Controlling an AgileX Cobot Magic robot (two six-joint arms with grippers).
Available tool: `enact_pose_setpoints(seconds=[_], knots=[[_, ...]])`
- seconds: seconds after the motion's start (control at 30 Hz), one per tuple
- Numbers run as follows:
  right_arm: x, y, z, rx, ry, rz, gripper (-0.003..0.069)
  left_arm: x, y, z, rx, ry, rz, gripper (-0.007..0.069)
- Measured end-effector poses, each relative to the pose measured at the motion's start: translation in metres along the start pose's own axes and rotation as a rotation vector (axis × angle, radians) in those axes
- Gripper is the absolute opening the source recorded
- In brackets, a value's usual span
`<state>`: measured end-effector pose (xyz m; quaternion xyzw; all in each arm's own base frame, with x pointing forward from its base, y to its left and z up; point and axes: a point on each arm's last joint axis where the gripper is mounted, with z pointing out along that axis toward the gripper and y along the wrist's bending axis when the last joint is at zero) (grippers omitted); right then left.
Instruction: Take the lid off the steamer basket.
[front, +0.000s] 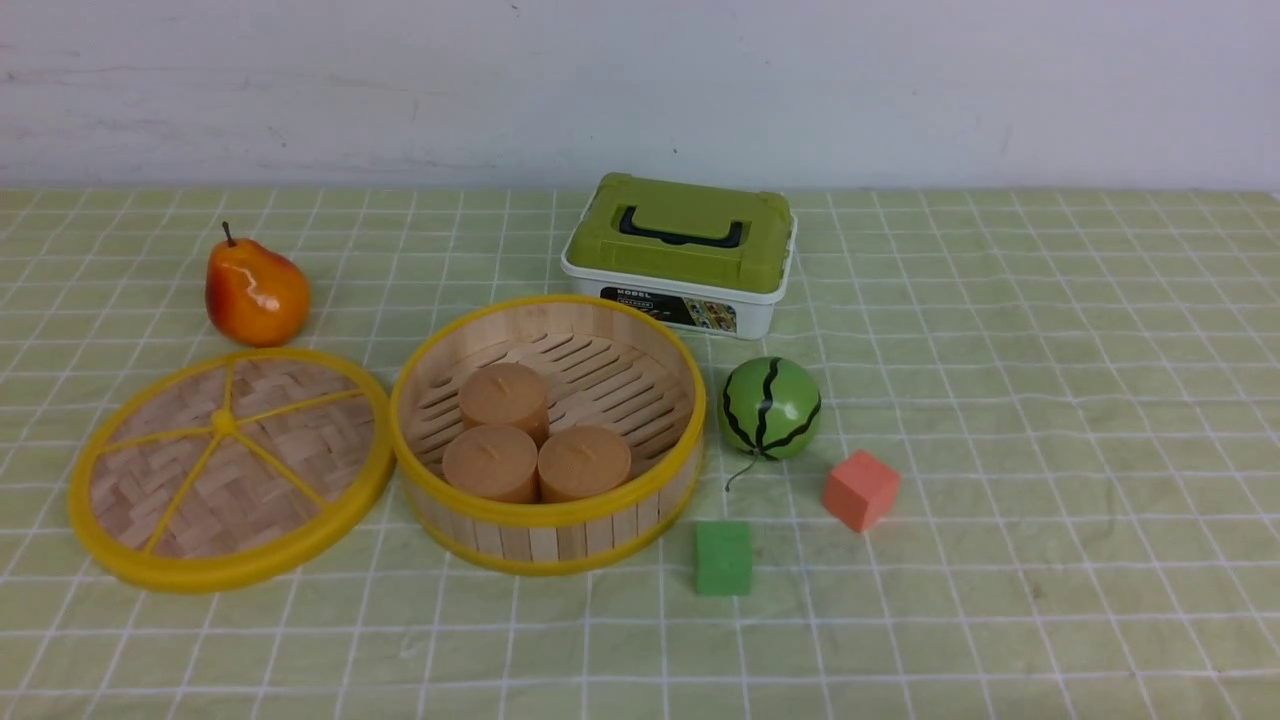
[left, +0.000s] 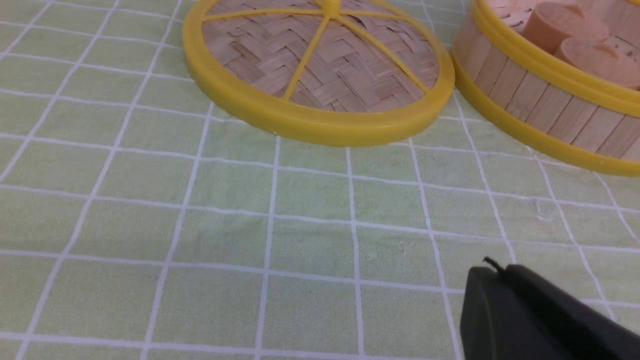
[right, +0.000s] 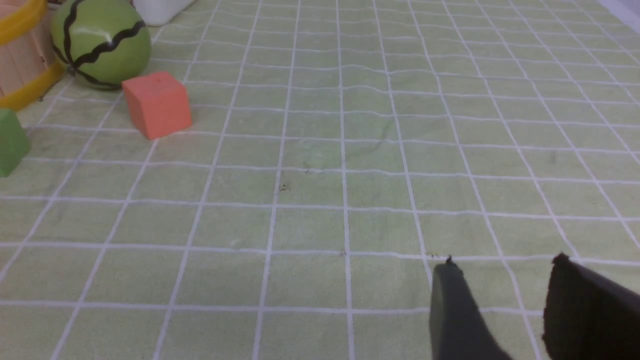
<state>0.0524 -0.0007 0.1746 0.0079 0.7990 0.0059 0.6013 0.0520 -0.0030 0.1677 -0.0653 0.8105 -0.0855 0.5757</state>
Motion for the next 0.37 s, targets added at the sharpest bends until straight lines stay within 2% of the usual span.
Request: enact_pose_setpoints(seconds=[0.37], knots=[[0.0,0.0,0.0,0.0,0.0,0.0,0.0241,0.0,0.0,0.0,0.0,0.0,0.0,0.0019]])
